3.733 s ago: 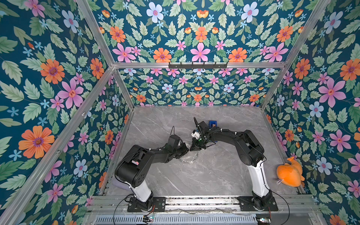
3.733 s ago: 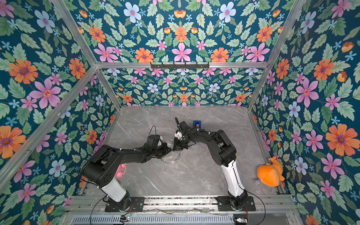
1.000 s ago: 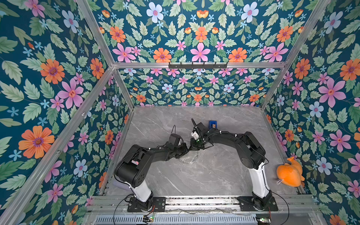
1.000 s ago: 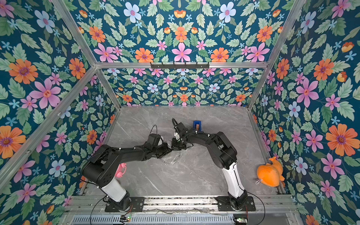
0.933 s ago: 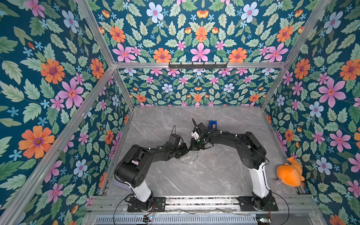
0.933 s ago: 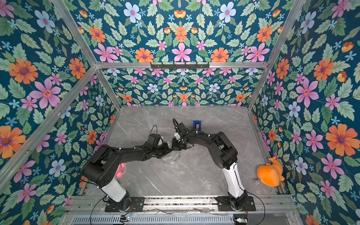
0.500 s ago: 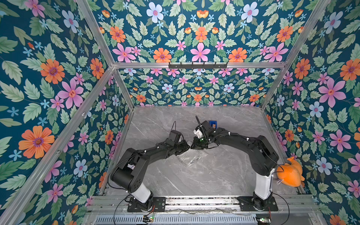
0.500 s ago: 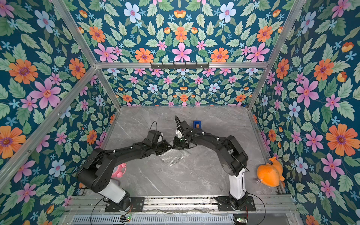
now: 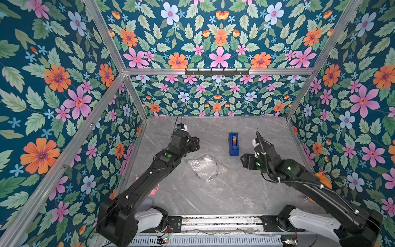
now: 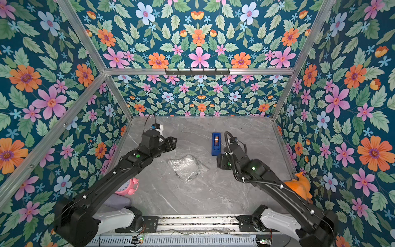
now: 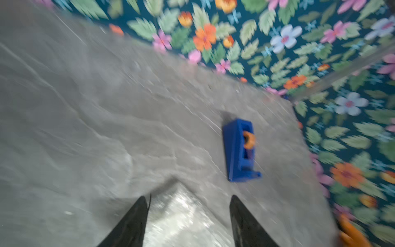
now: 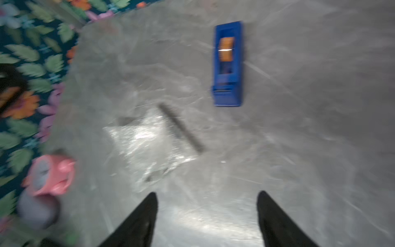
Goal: Wrap dinner plates in bubble wrap
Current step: Reset both arms
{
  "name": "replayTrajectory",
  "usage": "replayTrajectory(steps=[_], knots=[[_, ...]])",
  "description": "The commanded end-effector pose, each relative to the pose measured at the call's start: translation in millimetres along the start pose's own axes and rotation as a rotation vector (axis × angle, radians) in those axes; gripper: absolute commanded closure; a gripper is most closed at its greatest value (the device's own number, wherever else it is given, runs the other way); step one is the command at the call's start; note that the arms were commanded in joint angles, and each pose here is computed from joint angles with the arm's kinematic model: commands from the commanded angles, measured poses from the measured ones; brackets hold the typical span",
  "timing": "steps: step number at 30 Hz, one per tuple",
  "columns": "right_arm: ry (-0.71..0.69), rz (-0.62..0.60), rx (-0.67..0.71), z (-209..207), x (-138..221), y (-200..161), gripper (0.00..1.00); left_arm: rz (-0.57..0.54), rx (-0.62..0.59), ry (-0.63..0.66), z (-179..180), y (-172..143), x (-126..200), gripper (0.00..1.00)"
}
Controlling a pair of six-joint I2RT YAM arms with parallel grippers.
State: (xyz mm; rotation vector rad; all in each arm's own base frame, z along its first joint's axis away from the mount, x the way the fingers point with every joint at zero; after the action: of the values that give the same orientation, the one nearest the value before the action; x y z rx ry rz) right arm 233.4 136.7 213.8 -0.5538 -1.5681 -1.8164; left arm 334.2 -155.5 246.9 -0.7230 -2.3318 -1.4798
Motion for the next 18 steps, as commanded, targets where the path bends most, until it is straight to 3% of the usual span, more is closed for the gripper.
replayTrajectory(steps=[1,2,4,8,12,15,18], knots=[[-0.34,-0.187,0.077,-74.6,17.8,-0.5,0.01,-0.271,-0.279,0.377,60.8,30.3,14.3,0.25],[-0.395,-0.227,0.078,-90.6,20.3,-1.6,0.01,-0.354,-0.29,0.472,78.1,34.3,17.3,0.2],[-0.541,-0.241,0.03,-127.9,20.5,-6.1,0.01,-0.415,-0.301,0.61,110.7,34.7,12.5,0.18],[-0.634,-0.141,-0.133,-187.3,-10.8,-25.8,0.01,-0.347,-0.255,0.78,175.8,21.8,-16.9,0.1],[-0.7,-0.226,-0.154,-213.3,-32.6,-29.2,0.01,-0.349,-0.232,0.726,203.7,-1.3,-32.7,0.0],[-0.579,-0.347,-0.087,-202.8,-57.5,-21.6,0.01,-0.341,-0.143,0.673,225.5,-21.9,-34.3,0.0],[-0.483,-0.418,-0.014,-189.6,-71.2,-2.6,0.01,-0.41,-0.103,0.604,230.6,-16.5,-24.5,0.0]])
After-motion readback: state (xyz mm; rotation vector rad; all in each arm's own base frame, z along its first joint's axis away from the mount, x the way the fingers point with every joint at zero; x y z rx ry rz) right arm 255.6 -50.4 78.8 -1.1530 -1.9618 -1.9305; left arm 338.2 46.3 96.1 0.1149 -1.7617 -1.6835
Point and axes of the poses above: each gripper's point midway between its finger pads, its own x axis back along the fingers, its own z axis along the line the jaws close on, y = z × x, the point moved 2 cm from there along x, back along the fingers, and after that the axes turned 6 degrees about x, right-handed, at the moved point
